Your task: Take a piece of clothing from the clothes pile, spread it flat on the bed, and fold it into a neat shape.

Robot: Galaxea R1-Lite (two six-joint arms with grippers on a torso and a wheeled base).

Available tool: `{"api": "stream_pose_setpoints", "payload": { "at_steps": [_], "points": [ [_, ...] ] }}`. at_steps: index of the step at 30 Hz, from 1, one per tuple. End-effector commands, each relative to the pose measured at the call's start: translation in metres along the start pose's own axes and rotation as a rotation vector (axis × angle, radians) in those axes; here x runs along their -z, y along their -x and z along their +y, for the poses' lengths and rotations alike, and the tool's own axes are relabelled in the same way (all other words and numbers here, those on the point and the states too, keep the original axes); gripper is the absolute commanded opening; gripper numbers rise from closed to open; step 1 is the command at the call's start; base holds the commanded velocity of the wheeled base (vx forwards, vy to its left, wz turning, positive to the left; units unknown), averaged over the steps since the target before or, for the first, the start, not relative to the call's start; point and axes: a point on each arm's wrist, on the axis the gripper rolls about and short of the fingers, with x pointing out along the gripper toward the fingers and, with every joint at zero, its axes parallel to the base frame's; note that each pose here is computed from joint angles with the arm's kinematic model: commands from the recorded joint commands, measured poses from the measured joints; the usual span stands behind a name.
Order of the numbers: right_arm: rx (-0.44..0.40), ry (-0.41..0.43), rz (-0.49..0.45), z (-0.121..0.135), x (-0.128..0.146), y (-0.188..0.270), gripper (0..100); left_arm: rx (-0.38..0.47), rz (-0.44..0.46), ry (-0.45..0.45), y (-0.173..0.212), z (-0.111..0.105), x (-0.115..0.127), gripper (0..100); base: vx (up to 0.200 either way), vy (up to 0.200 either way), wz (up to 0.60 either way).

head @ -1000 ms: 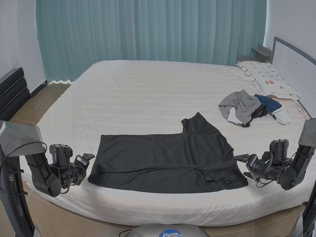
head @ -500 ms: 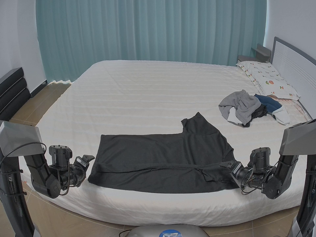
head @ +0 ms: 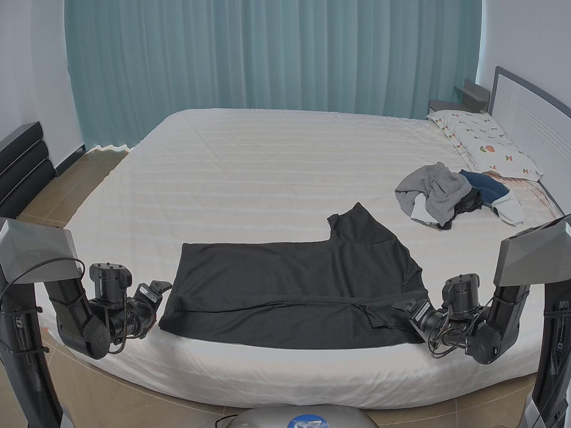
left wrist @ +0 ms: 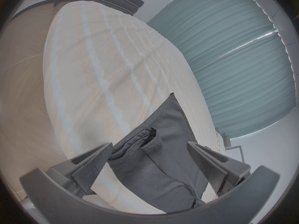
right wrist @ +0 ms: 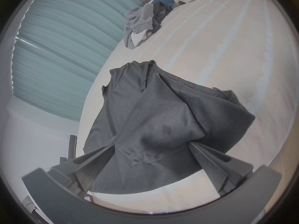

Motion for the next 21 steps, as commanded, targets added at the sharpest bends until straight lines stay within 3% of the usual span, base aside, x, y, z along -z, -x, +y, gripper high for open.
{"api": "stream_pose_setpoints", "payload": {
  "at_steps": [1,9,10,21],
  "points": [
    [0.014,0.014,-0.007,-0.001,0.006,-0.007,100,-0.001,0.001,0.000,0.000,0.000,0.000,100,0.000,0.000,0.00],
    [0.008,0.013,-0.015,0.001,0.005,-0.009,100,-0.001,0.001,-0.001,0.000,0.000,0.000,100,0.000,0.000,0.00],
    [0.008,0.011,-0.016,0.001,0.005,-0.008,0,-0.001,0.001,0.000,0.000,0.000,0.000,100,0.000,0.000,0.00],
    [-0.012,0.016,-0.068,0.012,-0.001,0.011,0,-0.001,0.001,-0.001,0.000,0.000,0.000,100,0.000,0.000,0.00]
  ]
}}
